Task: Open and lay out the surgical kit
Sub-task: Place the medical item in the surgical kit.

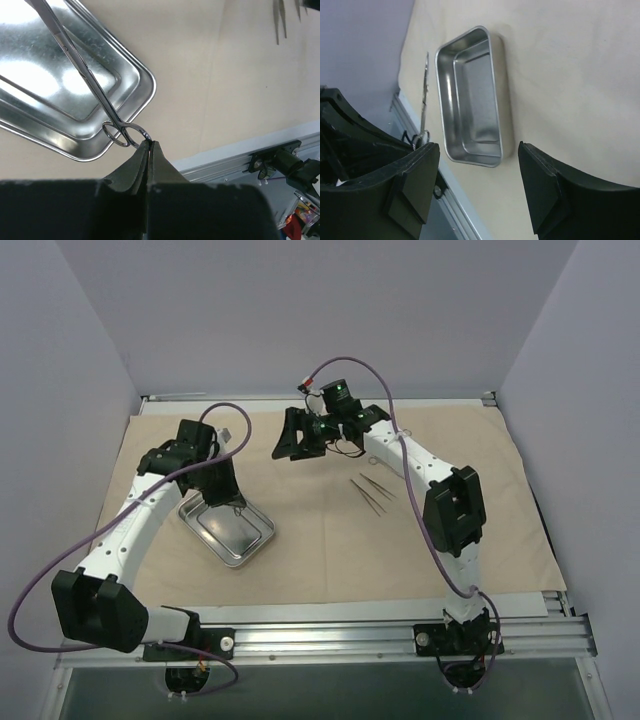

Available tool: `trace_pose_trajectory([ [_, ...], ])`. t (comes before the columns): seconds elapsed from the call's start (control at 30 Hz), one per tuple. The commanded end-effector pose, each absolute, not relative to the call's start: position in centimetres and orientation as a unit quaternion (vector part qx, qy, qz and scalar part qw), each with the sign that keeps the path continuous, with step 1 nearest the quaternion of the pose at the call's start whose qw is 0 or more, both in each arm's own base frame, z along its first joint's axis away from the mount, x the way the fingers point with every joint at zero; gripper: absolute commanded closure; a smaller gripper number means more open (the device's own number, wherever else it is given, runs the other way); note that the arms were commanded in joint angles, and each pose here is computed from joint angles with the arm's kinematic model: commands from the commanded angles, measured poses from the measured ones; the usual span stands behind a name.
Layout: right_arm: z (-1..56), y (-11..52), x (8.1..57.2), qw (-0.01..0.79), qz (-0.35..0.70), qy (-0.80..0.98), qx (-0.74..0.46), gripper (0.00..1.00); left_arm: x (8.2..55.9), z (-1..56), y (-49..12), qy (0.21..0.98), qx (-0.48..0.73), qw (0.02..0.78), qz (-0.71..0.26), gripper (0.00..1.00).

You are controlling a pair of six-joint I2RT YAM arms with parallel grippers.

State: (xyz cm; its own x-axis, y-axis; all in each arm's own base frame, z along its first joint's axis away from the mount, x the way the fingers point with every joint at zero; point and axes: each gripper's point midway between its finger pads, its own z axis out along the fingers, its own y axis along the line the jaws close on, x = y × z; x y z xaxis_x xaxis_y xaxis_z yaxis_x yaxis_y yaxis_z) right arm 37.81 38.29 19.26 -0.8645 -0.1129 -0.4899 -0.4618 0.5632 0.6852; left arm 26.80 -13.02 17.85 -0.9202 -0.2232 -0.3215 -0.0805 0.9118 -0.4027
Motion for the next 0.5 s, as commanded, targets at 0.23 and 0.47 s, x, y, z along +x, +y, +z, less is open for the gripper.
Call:
trace_pose_trajectory([
  [0.23,22.4,46.0,36.1,0.154,0.544,0.814,-0.130,0.37,27.2,22.3,-16.1,0.943,0.004,0.235,-0.236,0.98],
  [0.47,21.5,47.5,35.0,0.132,0.546,0.816,-0.134,0.39,27.1,22.8,-17.3,0.940,0.029,0.236,-0.244,0.98],
])
